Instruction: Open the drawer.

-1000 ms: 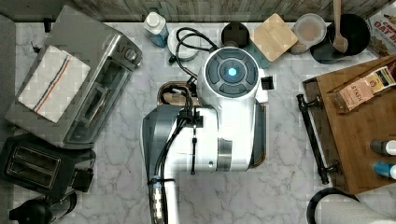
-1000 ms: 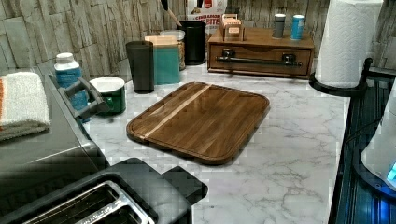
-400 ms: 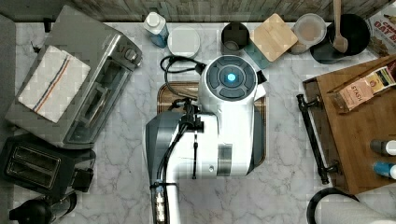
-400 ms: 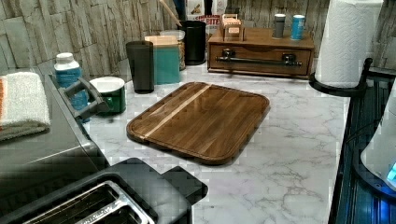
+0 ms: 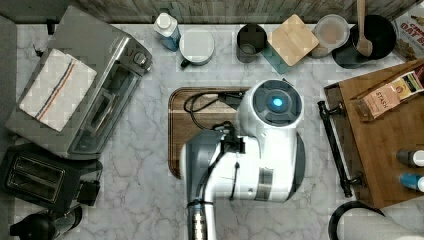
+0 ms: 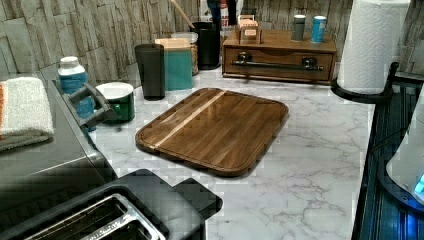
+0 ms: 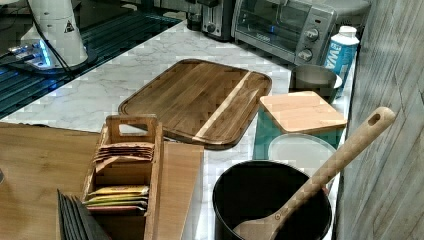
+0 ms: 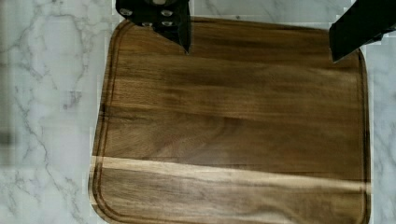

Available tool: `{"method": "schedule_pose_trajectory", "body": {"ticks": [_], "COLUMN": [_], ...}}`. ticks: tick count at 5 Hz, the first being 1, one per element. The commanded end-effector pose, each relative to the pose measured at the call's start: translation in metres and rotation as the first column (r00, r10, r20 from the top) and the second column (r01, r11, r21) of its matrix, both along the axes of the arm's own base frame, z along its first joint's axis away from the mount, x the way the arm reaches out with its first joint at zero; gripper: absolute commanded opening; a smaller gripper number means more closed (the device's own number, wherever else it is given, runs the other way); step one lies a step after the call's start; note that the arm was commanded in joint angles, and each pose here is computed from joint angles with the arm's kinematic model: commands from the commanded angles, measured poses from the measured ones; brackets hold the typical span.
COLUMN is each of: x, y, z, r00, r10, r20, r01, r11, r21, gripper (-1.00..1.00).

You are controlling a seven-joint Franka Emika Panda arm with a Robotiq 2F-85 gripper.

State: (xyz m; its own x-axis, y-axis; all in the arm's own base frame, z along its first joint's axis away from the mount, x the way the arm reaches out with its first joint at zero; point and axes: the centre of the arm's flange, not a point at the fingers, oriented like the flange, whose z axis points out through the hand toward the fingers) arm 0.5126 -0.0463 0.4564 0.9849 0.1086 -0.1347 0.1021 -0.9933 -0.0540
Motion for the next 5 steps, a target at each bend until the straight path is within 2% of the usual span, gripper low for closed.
{"method": "schedule_pose_trajectory", "body": {"ticks": [1, 2, 3, 4, 5], "x": [-0.04, -0.048, -0.049, -0.051, -0.06], "y": [-0.145, -0.161, -0.176, -0.187, -0.212], "z": [-0.017, -0.035, -0.055, -0.064, -0.074], "r00": [0.991, 0.975, 0.96, 0.958, 0.952], "r10": [0.075, 0.156, 0.219, 0.246, 0.261], "r20": [0.111, 0.156, 0.172, 0.148, 0.162], "r01": [-0.071, -0.144, -0.2, -0.224, -0.233], "r11": [0.997, 0.986, 0.972, 0.963, 0.957], "r21": [-0.039, -0.085, -0.119, -0.152, -0.175], "gripper": [1.0, 1.0, 1.0, 1.0, 1.0]}}
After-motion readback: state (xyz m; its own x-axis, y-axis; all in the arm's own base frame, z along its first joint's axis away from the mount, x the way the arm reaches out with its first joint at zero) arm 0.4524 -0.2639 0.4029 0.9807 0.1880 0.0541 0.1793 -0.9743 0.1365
